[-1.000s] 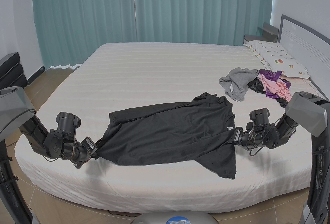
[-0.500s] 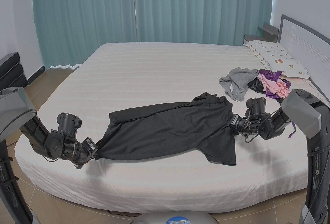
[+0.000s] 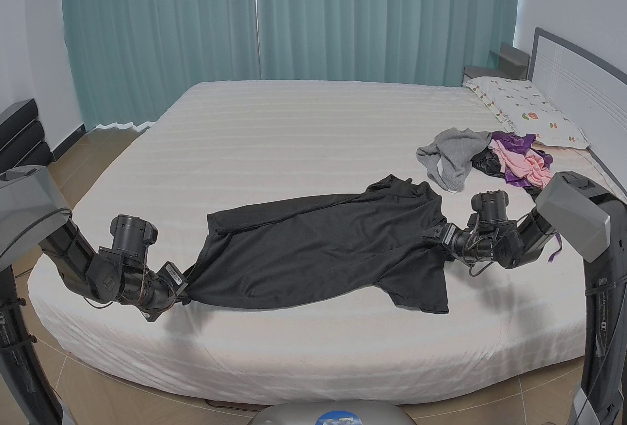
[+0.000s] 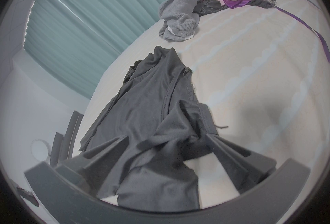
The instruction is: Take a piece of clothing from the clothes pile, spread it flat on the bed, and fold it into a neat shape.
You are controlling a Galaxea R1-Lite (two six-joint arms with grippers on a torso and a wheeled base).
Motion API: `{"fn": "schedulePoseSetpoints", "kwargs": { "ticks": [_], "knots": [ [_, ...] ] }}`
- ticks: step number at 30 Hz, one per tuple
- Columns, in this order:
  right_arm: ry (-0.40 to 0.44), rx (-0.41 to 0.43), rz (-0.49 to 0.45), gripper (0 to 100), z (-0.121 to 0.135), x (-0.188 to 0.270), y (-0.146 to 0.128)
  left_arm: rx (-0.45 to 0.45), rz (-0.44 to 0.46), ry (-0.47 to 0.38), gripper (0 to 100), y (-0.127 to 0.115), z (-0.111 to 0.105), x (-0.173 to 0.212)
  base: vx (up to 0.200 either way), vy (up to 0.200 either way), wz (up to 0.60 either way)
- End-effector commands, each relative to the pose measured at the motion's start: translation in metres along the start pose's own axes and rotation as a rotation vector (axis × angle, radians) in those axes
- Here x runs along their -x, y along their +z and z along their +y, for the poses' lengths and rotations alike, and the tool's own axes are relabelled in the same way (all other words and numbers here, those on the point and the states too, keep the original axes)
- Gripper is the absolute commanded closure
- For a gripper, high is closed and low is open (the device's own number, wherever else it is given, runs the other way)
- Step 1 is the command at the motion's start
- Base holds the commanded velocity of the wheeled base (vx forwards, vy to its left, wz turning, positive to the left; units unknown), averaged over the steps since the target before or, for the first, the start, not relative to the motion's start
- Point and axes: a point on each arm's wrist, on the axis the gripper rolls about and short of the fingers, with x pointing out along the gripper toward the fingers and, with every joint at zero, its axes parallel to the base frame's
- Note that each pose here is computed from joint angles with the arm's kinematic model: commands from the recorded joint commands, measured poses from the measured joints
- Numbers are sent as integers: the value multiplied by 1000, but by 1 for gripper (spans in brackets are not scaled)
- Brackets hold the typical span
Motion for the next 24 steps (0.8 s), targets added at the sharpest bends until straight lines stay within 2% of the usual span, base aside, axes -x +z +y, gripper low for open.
{"fn": "schedulePoseSetpoints", "kwargs": {
  "ticks": [1, 6, 9, 13, 17, 24],
  "knots": [
    [76, 28, 42, 0, -2, 49, 10, 0, -2, -5, 100, 0, -1, 1, 0, 0, 0],
    [75, 81, 104, 0, -6, 78, -6, 0, -4, -7, 100, 1, -2, 1, 0, 0, 0],
    [66, 111, 181, 0, -9, 85, -29, -2, -5, -8, 100, 1, -2, 1, 0, 0, 0],
    [73, 171, 244, 0, -9, 79, -49, -1, -2, -6, 100, 0, -1, 2, 0, 0, 0],
    [78, 180, 280, 0, -6, 67, -61, -3, -2, -6, 100, 0, -1, 2, 0, 0, 0],
    [78, 186, 290, 0, -7, 48, -65, -1, -3, -5, 100, 0, -1, 2, 0, 0, 0]
  ]
}}
